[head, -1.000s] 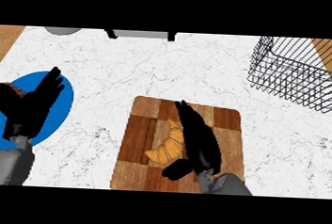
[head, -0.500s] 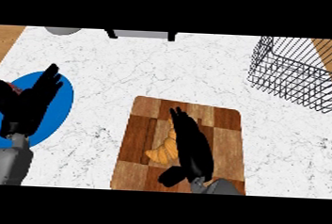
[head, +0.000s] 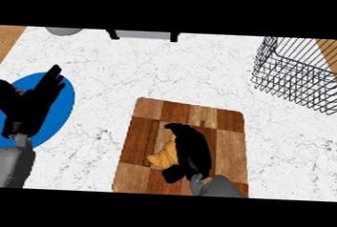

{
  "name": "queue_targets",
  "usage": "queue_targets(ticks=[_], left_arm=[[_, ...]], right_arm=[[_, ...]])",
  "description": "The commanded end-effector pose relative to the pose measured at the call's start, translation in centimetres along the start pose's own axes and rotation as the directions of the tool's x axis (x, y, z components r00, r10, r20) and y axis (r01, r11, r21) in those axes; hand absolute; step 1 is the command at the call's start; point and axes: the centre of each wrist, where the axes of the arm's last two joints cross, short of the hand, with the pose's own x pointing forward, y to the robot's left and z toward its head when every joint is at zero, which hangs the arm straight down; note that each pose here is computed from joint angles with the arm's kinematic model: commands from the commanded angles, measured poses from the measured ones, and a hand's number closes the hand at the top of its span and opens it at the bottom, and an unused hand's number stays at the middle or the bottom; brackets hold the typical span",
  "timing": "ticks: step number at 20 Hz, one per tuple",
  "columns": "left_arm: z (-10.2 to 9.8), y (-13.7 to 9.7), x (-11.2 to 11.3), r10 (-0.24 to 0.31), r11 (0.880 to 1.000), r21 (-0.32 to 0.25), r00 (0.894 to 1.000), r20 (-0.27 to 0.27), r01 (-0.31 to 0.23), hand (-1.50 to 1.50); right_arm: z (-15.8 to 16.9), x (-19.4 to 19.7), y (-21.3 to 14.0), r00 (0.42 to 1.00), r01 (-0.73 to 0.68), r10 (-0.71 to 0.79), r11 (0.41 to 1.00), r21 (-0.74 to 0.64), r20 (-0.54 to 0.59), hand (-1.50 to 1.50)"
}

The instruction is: Pick the croissant from the cutting board and place it in the basket

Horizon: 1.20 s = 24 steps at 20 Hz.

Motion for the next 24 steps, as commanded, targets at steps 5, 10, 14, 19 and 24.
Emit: queue_targets(ticks=[5, 10, 14, 19, 24], left_arm=[[-0.5, 0.6, 1.4, -0.011, 1.0, 0.005, 1.0, -0.002, 0.011, 0.0], [-0.1, 1.3, -0.5, -0.006, 1.0, 0.006, 1.0, 0.001, 0.006, 0.0], [-0.1, 1.1, -1.0, -0.012, 1.0, 0.003, 1.0, 0.0, 0.012, 0.0], [-0.5, 0.8, -0.3, -0.009, 1.0, -0.001, 1.0, 0.011, 0.009, 0.0], [1.0, -0.1, -0.7, -0.007, 1.0, 0.018, 1.0, -0.001, 0.007, 0.0]], right_arm=[[-0.2, 0.3, 1.8, 0.996, -0.077, 0.076, 0.997, 0.021, 0.035, 1.5], [-0.4, 1.0, 0.8, 0.996, -0.079, 0.077, 0.996, 0.036, 0.054, 1.5], [1.2, 1.7, 1.5, 0.993, -0.099, 0.095, 0.994, 0.052, 0.07, 1.5], [1.8, 0.2, 2.0, 0.993, -0.103, 0.1, 0.993, 0.051, 0.064, 1.5], [4.5, 2.4, -0.2, 0.969, 0.192, -0.187, 0.981, -0.016, 0.163, 1.5]])
